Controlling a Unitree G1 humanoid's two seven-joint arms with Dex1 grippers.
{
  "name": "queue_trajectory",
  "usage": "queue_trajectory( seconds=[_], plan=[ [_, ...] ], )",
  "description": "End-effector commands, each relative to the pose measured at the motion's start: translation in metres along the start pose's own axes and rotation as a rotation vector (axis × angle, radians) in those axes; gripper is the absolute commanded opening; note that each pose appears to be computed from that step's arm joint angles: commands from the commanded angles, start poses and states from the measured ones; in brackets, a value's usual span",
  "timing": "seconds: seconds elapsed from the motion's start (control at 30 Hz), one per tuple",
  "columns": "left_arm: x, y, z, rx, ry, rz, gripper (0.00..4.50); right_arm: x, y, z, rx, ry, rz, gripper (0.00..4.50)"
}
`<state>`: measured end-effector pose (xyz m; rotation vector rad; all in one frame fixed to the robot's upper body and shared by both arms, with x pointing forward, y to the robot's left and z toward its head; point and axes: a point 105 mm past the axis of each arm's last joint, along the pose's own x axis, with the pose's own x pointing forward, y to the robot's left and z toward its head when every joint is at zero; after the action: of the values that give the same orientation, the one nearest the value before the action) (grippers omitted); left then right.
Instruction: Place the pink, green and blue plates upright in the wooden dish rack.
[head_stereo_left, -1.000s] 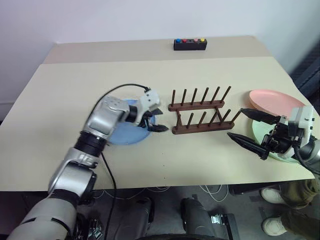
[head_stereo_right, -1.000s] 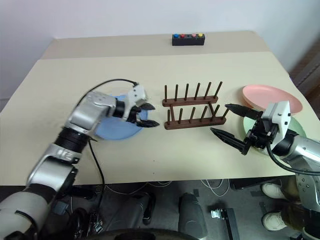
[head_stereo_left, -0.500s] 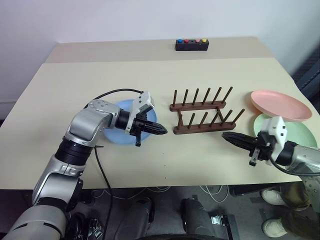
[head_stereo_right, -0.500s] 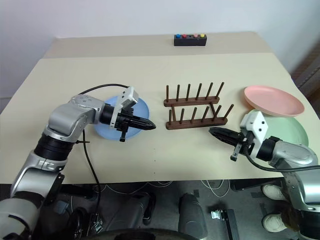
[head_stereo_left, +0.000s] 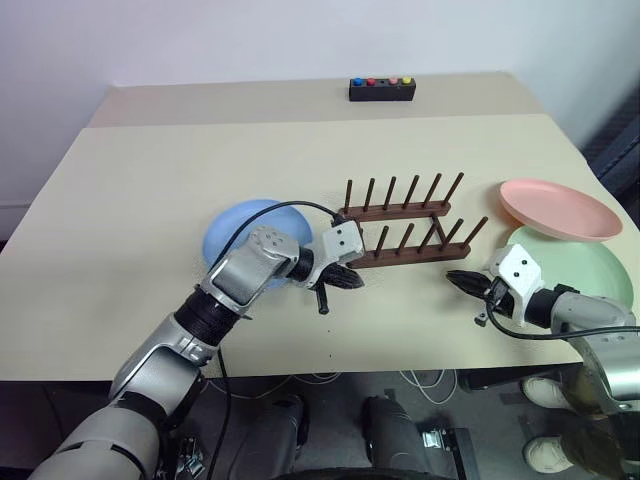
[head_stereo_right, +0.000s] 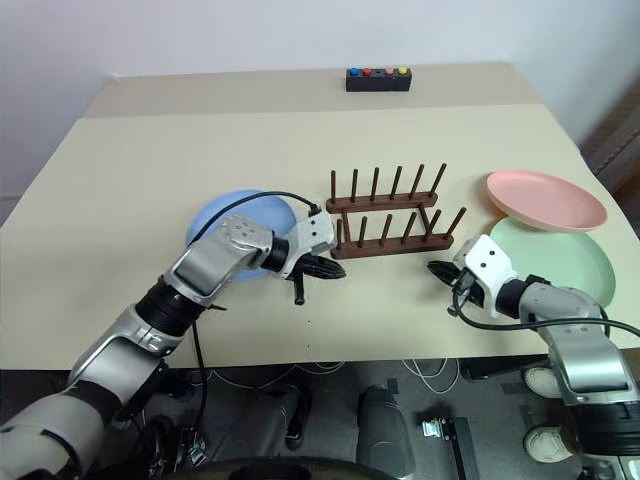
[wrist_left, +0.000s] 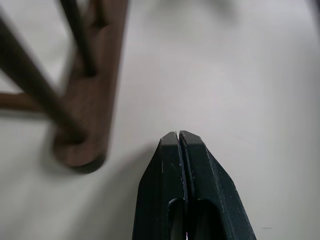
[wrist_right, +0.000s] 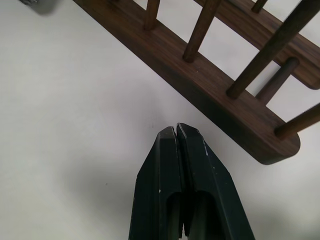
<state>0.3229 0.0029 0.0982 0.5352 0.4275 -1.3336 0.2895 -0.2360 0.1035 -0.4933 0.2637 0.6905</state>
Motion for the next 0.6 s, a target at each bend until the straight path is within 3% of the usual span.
queue_trajectory(
  seconds=[0.03,0.6],
  plan=[
    [0.007,0.010,0.010,0.054,-0.010,0.080,0.00,0.004,-0.008,0.005,-0.053,-0.010,-0.035,0.02],
    [0.006,0.059,0.014,0.047,-0.038,0.268,0.00,0.048,-0.046,0.006,-0.216,0.033,-0.131,0.02]
  ],
)
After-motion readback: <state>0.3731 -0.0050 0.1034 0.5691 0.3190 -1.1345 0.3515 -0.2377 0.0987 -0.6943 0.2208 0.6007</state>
